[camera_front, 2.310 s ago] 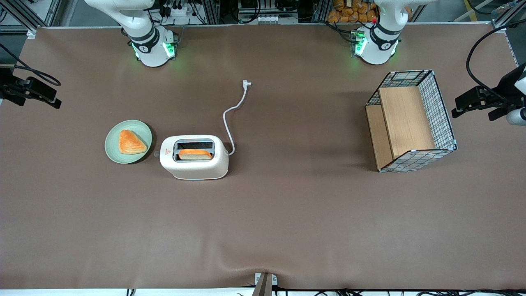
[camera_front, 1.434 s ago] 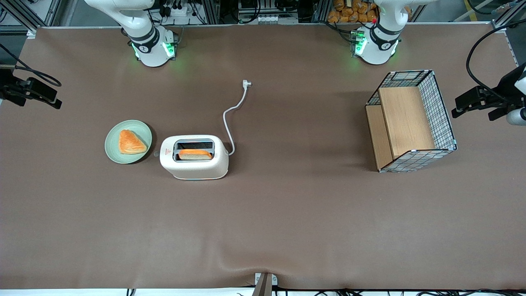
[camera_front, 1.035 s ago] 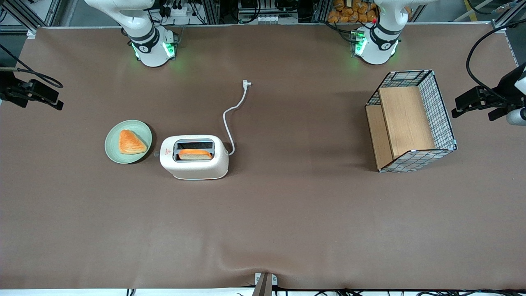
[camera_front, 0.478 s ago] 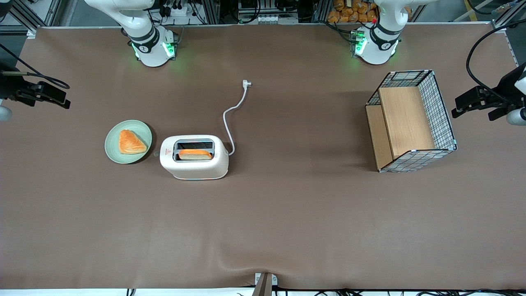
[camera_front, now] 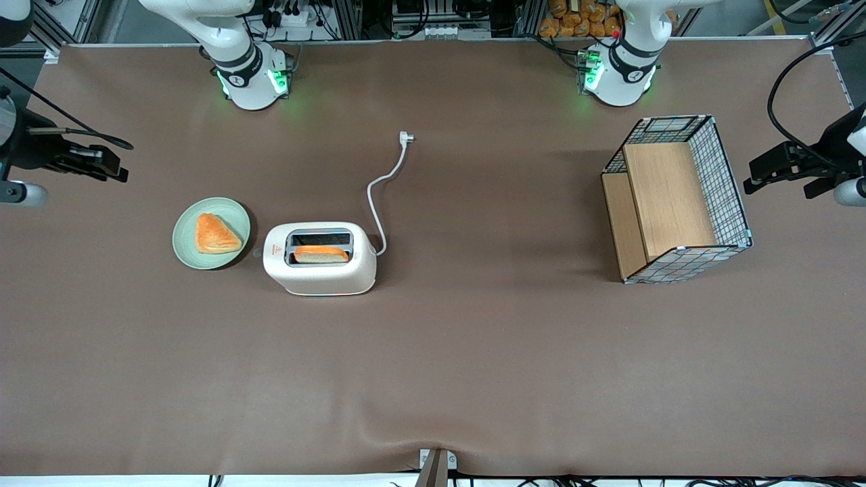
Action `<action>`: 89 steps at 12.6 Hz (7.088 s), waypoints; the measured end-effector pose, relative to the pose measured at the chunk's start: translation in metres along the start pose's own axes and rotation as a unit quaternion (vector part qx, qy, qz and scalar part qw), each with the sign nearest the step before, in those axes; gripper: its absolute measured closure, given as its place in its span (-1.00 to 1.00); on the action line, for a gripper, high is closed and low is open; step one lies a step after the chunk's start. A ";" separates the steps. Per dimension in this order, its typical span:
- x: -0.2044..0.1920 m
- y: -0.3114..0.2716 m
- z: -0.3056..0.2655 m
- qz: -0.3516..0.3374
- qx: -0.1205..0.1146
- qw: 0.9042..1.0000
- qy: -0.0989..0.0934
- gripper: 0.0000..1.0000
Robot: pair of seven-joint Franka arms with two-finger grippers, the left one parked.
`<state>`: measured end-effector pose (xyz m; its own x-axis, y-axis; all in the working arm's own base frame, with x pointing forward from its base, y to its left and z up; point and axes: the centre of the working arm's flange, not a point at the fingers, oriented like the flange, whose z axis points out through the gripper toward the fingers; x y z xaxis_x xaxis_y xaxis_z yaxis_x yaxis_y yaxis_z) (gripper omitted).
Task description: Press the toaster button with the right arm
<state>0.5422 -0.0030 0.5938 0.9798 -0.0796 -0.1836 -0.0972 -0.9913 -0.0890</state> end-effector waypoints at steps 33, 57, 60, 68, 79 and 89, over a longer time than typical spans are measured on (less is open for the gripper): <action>0.078 0.004 0.287 -0.044 0.200 0.979 -0.008 0.98; 0.087 -0.001 0.320 0.020 0.246 0.969 -0.021 0.98; 0.088 -0.001 0.323 0.021 0.245 0.969 -0.022 0.98; 0.090 -0.001 0.334 0.025 0.240 0.970 -0.020 0.98; 0.093 -0.002 0.347 0.030 0.234 0.972 -0.020 0.98; 0.093 -0.002 0.349 0.030 0.232 0.972 -0.018 0.98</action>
<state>0.5728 0.0283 0.2353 0.9640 -0.1240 -0.2351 -0.2305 -0.8304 -0.5073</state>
